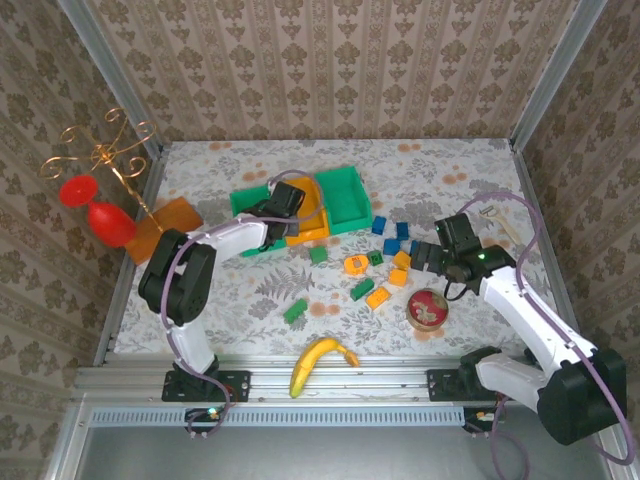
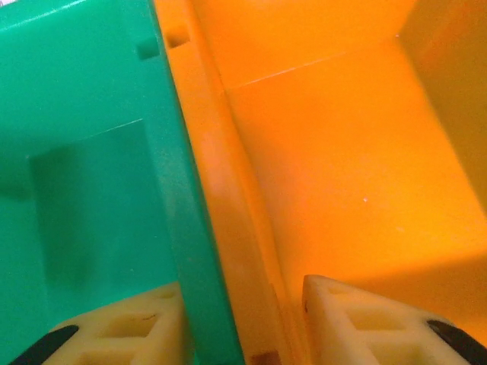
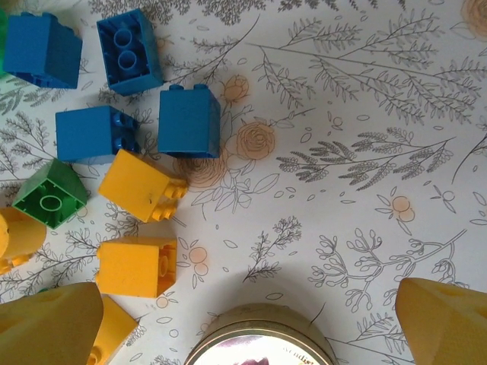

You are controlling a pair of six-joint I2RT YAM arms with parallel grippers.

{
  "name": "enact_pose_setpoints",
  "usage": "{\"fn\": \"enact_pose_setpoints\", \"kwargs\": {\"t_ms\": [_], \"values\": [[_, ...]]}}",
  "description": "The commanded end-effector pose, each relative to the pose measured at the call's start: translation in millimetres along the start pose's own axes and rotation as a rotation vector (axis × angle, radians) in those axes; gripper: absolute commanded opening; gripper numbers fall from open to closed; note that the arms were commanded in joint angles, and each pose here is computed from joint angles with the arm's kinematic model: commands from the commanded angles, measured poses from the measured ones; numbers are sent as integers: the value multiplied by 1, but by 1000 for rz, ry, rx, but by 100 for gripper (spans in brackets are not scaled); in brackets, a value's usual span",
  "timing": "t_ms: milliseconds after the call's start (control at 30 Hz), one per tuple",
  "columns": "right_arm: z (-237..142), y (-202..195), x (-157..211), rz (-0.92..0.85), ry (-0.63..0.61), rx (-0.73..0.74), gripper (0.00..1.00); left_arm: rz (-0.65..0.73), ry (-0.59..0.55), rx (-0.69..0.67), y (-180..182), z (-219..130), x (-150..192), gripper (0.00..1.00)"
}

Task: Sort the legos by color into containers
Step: Rotate the container at the top-center of the table.

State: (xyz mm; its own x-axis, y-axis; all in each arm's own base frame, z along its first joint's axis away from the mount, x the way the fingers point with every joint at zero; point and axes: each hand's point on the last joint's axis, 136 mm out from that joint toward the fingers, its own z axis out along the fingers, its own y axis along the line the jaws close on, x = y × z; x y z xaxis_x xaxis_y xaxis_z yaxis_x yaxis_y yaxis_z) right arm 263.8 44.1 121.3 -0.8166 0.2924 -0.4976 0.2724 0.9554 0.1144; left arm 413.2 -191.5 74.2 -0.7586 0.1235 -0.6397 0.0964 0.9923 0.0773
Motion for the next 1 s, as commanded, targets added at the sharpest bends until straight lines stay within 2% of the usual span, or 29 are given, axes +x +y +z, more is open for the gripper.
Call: {"fn": "enact_pose_setpoints", "kwargs": {"t_ms": [0,267,967], "values": [[-3,8,-9,18,-15,0,100,51,9,-13,3,6,-3,38],[7,16,-12,3,13,14,100,0,11,18,0,10,-6,41],[23,26,-22,-9,35,28,100,-47,-24,78,-23,11,-35,41]]}}
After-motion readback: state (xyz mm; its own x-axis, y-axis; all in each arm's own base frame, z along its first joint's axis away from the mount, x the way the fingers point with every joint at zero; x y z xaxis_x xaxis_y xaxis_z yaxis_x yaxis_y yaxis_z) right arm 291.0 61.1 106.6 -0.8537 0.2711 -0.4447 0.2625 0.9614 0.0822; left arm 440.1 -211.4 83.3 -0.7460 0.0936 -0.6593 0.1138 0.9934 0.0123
